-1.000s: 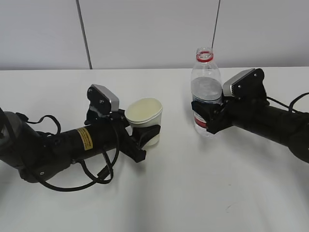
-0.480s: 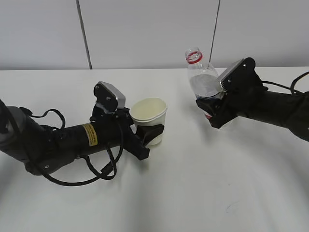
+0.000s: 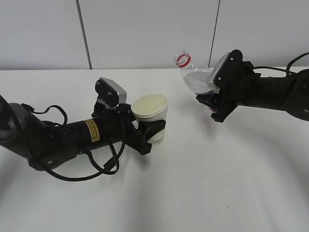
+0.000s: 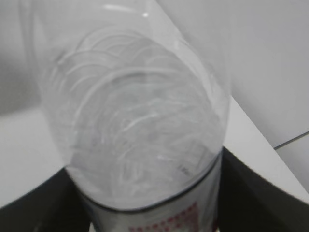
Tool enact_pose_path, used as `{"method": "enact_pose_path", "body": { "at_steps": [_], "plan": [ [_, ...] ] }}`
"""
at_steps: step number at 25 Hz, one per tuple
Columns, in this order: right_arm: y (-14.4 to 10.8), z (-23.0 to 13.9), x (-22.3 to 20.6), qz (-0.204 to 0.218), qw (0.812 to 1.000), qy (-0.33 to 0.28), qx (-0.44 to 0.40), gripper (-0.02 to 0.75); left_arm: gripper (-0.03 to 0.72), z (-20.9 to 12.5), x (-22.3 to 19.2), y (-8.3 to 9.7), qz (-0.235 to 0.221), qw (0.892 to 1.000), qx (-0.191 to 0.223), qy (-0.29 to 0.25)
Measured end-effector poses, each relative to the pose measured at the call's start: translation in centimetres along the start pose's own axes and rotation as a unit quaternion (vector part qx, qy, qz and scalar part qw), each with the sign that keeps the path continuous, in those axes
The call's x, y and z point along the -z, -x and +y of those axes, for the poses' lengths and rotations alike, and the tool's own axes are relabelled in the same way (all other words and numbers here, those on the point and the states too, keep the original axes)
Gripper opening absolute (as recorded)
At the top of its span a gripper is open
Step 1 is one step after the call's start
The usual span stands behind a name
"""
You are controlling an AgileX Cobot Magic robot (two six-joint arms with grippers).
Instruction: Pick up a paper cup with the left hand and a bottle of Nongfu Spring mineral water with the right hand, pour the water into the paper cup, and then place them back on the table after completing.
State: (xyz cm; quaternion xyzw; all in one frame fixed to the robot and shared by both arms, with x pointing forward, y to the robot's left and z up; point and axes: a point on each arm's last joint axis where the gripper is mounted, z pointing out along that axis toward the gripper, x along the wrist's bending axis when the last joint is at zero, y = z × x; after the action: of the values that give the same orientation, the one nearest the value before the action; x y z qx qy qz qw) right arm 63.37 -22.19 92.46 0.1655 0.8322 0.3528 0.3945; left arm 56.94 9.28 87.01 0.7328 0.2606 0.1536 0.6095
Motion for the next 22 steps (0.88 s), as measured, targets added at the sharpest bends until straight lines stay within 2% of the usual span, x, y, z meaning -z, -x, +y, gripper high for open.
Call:
{"method": "enact_pose_path", "body": {
  "at_steps": [5, 16, 22],
  "plan": [
    [0.4, 0.3, -0.2, 0.010, 0.999, -0.001, 0.042, 0.483, 0.402, 0.6, -0.4, -0.3, 0.001, 1.000, 0.002, 0.008],
    [2.1, 1.7, -0.6, -0.005, 0.996, 0.006, 0.086, 0.482, 0.402, 0.6, -0.5, -0.4, 0.003, 1.000, 0.003, 0.002],
    [2.1, 2.2, -0.9, 0.001, 0.992, -0.014, 0.123, 0.482, 0.402, 0.6, -0.5, -0.4, 0.003, 1.000, 0.003, 0.002]
  ]
}}
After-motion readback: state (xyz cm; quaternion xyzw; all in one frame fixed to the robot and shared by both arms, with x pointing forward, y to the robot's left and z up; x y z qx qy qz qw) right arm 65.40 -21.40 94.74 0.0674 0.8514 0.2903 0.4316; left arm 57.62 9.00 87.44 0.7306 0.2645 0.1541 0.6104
